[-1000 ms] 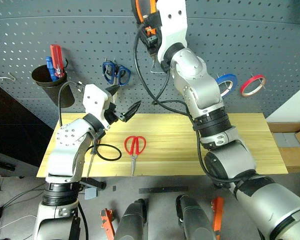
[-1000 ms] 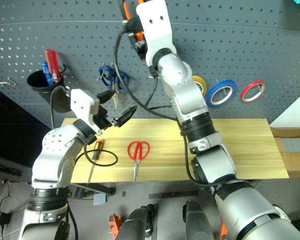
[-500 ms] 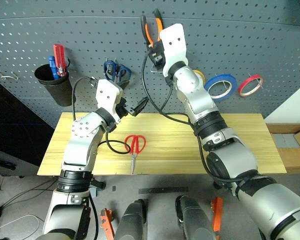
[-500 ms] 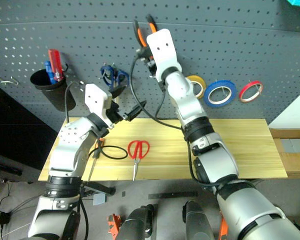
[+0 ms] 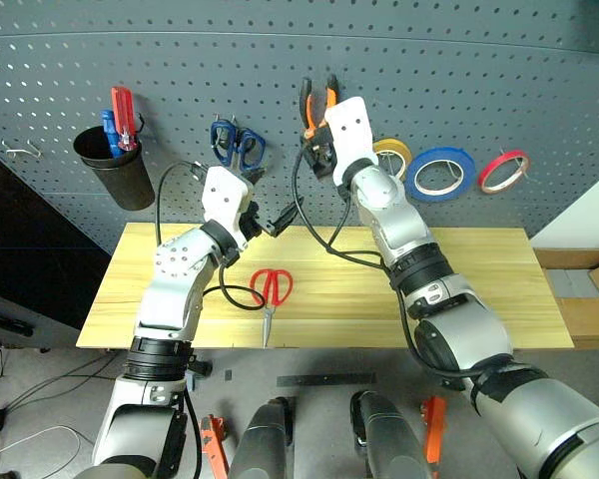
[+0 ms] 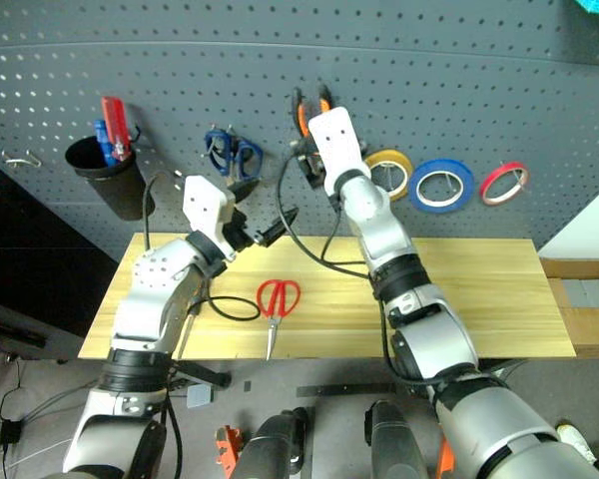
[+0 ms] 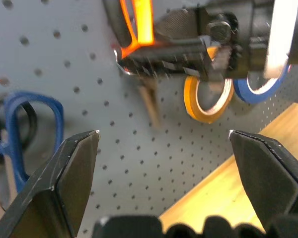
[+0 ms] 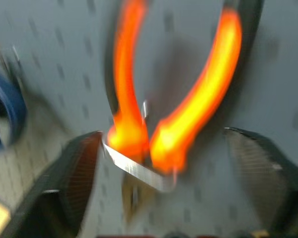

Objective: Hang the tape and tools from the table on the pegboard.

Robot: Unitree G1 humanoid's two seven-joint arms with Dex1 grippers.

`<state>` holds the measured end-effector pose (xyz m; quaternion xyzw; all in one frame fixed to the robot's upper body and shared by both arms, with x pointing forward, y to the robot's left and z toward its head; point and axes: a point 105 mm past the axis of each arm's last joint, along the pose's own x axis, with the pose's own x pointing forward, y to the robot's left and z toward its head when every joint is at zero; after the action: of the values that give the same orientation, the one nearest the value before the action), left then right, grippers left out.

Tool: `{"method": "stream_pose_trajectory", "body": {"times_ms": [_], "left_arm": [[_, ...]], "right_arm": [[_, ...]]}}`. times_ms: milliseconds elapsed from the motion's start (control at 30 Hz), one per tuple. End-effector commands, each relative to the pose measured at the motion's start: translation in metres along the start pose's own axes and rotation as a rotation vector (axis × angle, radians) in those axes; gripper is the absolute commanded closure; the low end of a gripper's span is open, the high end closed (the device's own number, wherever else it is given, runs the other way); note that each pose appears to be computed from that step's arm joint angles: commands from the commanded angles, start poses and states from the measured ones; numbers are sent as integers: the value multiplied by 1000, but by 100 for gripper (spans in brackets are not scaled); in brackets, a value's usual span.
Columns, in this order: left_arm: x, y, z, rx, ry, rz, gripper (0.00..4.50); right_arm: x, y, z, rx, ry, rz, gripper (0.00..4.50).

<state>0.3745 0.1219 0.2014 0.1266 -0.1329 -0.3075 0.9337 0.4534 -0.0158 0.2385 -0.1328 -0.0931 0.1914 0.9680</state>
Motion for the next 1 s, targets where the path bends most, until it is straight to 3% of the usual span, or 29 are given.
{"method": "stream_pose_trajectory", "body": {"times_ms": [33,133,200,367,533,700,1000], "left_arm": [[0,-3,10,19,-27,-11,0],[-3,-6,7,3,-7,-14,0],[-13,-13,-6,-38,76,-7,0],[-44,-33,-48,-225,344,48,0],[-77,-41,-101,-386,650,203,0],[-96,-53,-131,-437,852,253,0],[-106,-58,-158,-508,995,331,0]], "right_arm": [[-10,-9,9,-9,12,17,2],[-21,-7,4,-22,57,56,2],[-42,5,-1,-7,120,191,2],[-101,43,-5,116,226,523,2],[-149,71,-16,184,324,729,2],[-158,80,-16,188,347,758,2],[-157,83,-13,190,351,754,2]]}}
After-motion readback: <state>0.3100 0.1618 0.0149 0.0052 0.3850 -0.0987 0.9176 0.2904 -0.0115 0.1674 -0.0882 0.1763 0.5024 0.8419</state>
